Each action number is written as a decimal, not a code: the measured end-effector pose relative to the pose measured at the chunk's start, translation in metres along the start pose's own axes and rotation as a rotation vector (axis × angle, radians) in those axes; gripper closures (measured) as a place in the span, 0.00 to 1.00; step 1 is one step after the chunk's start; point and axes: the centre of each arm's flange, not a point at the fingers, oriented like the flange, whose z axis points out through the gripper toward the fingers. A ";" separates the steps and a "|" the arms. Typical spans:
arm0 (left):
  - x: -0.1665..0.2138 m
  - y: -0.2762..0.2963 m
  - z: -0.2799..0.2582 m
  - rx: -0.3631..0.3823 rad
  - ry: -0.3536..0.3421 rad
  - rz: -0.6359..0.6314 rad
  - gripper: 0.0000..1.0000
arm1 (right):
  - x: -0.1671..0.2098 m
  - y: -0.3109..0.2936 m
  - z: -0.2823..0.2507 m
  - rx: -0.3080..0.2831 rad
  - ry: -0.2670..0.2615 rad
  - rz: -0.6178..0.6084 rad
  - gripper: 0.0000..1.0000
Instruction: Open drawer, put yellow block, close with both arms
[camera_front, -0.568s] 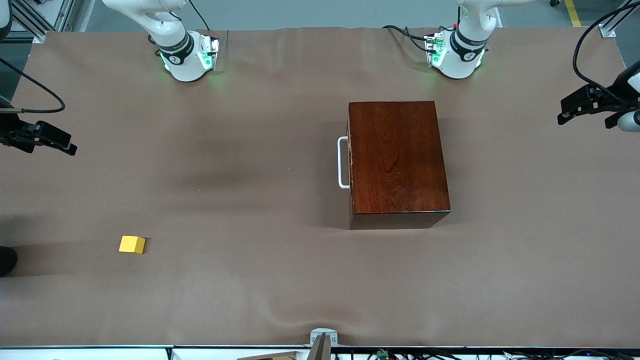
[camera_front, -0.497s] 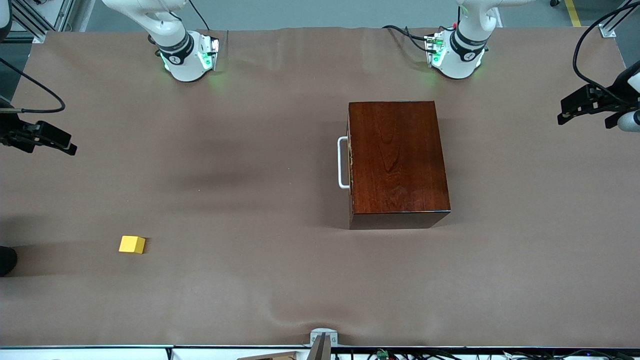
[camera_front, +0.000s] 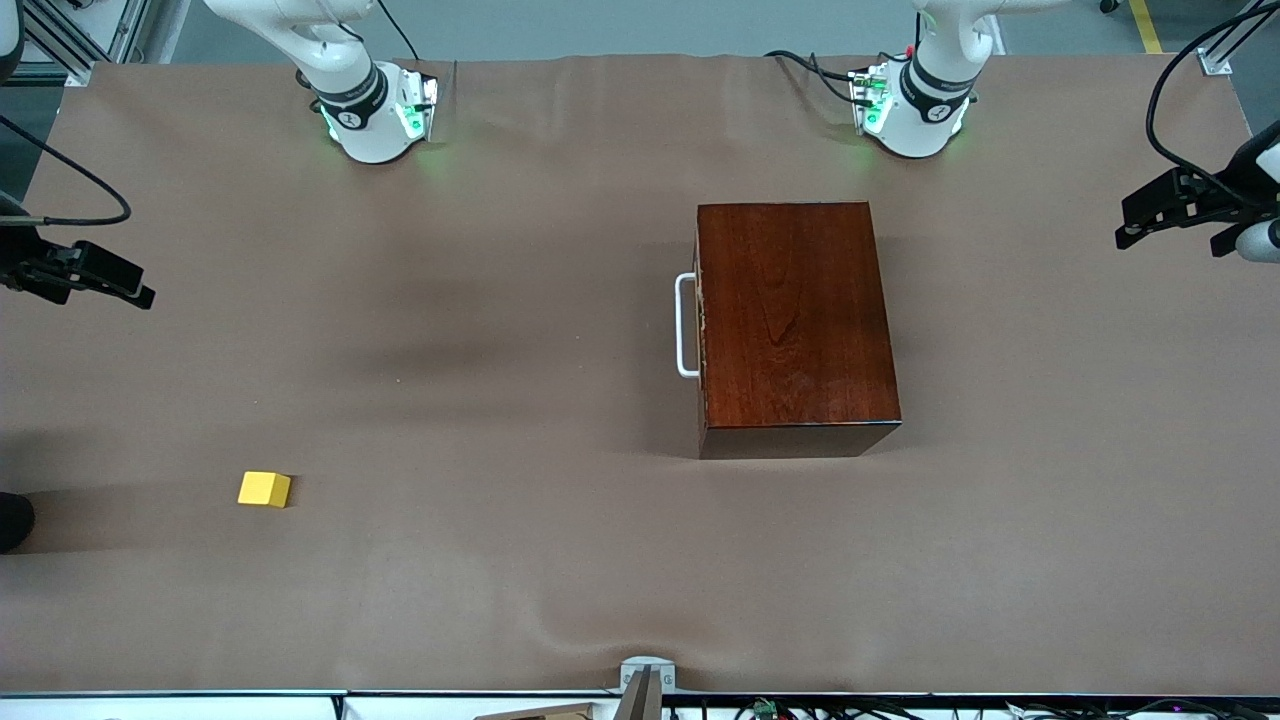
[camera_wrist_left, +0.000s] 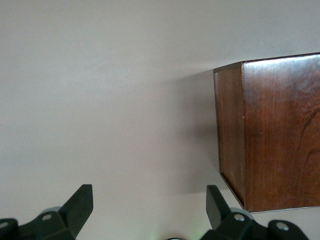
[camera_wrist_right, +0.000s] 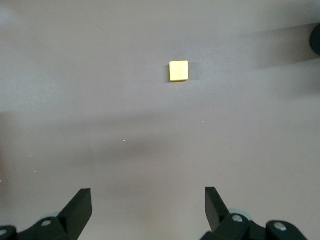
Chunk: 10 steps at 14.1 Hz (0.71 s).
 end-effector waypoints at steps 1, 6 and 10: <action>0.000 0.000 -0.001 0.000 0.002 0.000 0.00 | 0.000 0.000 0.000 0.000 0.000 0.000 0.00; 0.019 -0.006 0.027 0.016 -0.049 -0.002 0.00 | 0.000 0.000 0.000 0.000 0.001 0.000 0.00; 0.030 -0.013 0.038 0.018 -0.068 -0.011 0.00 | 0.000 0.000 0.000 0.000 0.001 0.000 0.00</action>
